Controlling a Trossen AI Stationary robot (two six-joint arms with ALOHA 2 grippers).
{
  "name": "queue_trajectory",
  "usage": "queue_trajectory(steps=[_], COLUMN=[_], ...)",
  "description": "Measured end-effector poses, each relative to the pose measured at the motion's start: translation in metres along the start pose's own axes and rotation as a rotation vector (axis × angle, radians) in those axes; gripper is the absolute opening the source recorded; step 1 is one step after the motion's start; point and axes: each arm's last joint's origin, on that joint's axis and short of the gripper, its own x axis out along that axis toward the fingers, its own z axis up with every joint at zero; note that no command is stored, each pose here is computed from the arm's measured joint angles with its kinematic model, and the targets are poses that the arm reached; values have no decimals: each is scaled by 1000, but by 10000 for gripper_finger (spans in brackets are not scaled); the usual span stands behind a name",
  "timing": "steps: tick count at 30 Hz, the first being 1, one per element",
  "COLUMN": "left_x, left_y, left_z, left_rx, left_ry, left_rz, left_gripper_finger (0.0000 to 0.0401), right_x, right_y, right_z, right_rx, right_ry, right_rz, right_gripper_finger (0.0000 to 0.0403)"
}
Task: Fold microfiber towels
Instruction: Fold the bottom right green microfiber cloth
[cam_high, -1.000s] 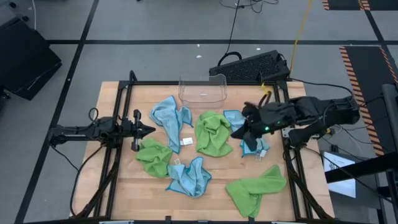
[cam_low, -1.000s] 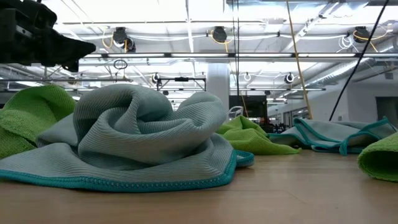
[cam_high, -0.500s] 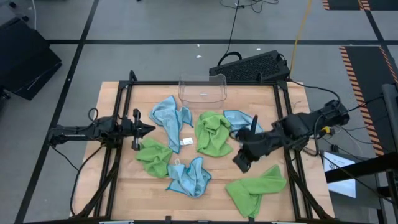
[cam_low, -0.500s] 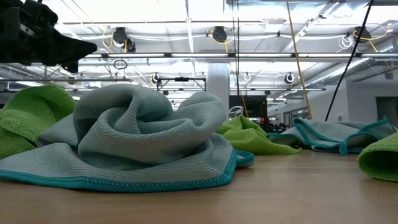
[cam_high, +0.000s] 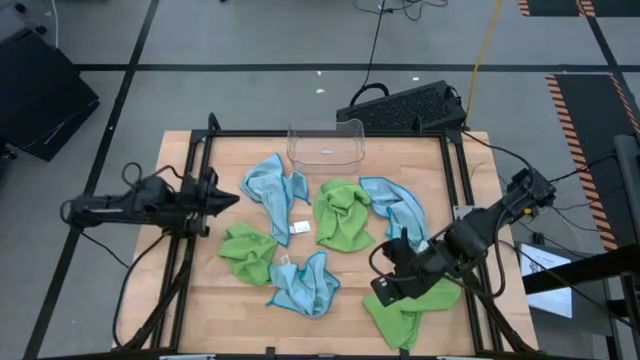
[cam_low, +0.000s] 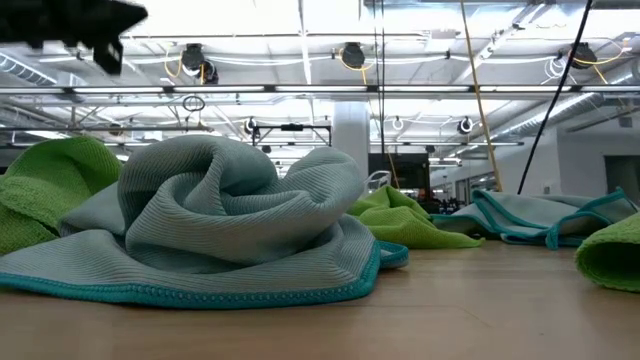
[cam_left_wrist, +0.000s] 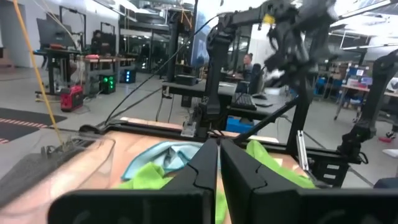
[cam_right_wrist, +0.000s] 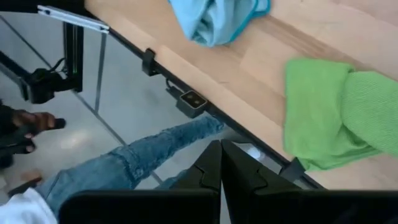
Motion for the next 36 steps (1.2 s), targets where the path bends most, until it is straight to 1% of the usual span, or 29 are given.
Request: queue_trajectory(steps=[4,7,11,15,17,19,20,22,24,25,27,30,32,36], left_x=[5,13,29,48,60,72,78,89,97,101,109,121,127,140], left_y=[-5,-9,-15,-21,-24,-28,-29,-33,-38,-42,-51,-69,-82,-106], left_z=[39,67,97,117,118,114,111,105,100,97,90,84,81,68], left_rx=[4,24,46,38,21,-21,-55,-140,-244,-293,-359,-373,-372,-367], left_ry=[29,38,67,114,166,222,244,290,324,338,363,349,314,294], left_rz=[6,6,-26,-65,-79,-87,-87,-84,-74,-70,-67,-95,-106,-104], left_gripper_finger=[21,21,21,21,21,21,21,21,21,21,21,21,21,21], right_x=[12,24,44,66,77,90,97,109,118,121,129,138,146,165], right_y=[-8,-11,-17,-33,-43,-56,-62,-72,-81,-86,-100,-112,-116,-117], right_z=[-3,-6,-16,-27,-33,-37,-39,-46,-53,-56,-61,-70,-77,-92], right_rx=[25,16,-41,-124,-175,-190,-194,-205,-198,-182,-128,-106,-113,-169], right_ry=[2,14,42,66,77,92,100,100,96,90,69,70,74,78], right_rz=[-31,-4,50,58,60,65,78,140,201,211,172,106,86,42], right_gripper_finger=[0,4,20,46,62,80,89,107,126,135,149,162,164,165])
